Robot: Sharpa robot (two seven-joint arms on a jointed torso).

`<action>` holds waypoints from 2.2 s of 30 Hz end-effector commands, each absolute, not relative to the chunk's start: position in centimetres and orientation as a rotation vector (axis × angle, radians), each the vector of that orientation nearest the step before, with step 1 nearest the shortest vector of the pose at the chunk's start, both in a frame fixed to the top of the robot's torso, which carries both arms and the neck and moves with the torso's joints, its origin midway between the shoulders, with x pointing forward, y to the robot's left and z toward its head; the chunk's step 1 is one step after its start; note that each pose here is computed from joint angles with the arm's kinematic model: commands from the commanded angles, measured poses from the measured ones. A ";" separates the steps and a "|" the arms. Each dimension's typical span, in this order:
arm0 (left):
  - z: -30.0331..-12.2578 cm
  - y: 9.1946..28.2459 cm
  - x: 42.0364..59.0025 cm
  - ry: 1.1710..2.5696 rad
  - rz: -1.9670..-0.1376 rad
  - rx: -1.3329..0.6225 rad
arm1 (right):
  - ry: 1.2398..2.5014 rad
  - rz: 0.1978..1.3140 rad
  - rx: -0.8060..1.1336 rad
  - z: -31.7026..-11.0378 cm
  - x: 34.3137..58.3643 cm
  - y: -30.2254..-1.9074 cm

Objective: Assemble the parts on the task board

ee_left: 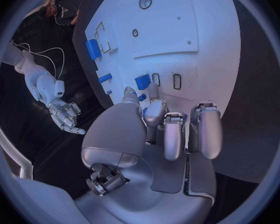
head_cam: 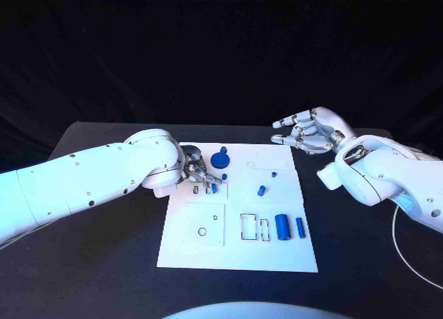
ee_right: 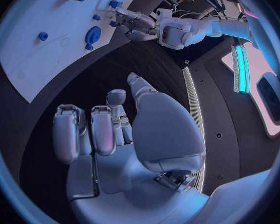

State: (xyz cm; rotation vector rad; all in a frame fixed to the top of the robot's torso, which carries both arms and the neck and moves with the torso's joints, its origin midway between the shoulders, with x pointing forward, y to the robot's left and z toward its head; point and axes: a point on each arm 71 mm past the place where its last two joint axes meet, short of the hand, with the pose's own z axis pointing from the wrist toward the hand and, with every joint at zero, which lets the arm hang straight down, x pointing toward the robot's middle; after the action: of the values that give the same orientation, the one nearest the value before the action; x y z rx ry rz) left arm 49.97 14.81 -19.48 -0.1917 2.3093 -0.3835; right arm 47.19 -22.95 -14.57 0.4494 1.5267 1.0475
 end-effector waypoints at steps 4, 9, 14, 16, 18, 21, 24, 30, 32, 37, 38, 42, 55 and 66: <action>-19.6 14.3 49.9 2.338 -0.368 -0.140 | 1.551 1.052 0.443 -14.9 47.2 -22.7; -19.6 14.0 50.0 2.342 -0.367 -0.133 | 1.556 1.054 0.443 -15.0 47.2 -22.6; -19.7 13.8 50.1 2.343 -0.367 -0.131 | 1.559 1.056 0.442 -15.1 47.2 -22.5; -19.7 13.7 50.1 2.343 -0.367 -0.131 | 1.561 1.057 0.442 -15.1 47.2 -22.5; -19.7 13.6 50.2 2.344 -0.367 -0.130 | 1.563 1.057 0.442 -15.1 47.2 -22.5; -19.7 13.6 50.2 2.349 -0.366 -0.124 | 1.566 1.059 0.441 -15.1 47.2 -22.4; -19.8 13.5 50.2 2.354 -0.363 -0.119 | 1.569 1.060 0.441 -15.2 47.2 -22.3; -19.9 13.5 50.4 2.362 -0.356 -0.116 | 1.577 1.063 0.439 -15.3 47.1 -22.3; -19.9 13.5 50.4 2.364 -0.353 -0.112 | 1.579 1.064 0.439 -15.4 47.1 -22.2; -19.9 13.5 50.4 2.367 -0.347 -0.101 | 1.583 1.066 0.438 -15.4 47.1 -22.2; -19.9 13.4 50.4 2.366 -0.347 -0.100 | 1.584 1.066 0.439 -15.4 47.1 -22.2; -19.9 13.4 50.4 2.365 -0.348 -0.101 | 1.586 1.068 0.439 -15.5 47.0 -22.2; -20.0 13.6 50.5 2.362 -0.366 -0.144 | 1.597 1.073 0.439 -15.6 47.0 -22.1; -19.8 14.1 50.4 2.348 -0.424 -0.236 | 1.607 1.078 0.441 -15.9 46.9 -22.0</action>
State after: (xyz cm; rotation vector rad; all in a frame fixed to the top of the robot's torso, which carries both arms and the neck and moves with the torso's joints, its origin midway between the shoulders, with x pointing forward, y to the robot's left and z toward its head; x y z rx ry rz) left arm 50.45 14.26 -19.93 -0.1778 2.3583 -0.3747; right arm 46.95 -22.23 -15.82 0.4500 1.5914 1.0666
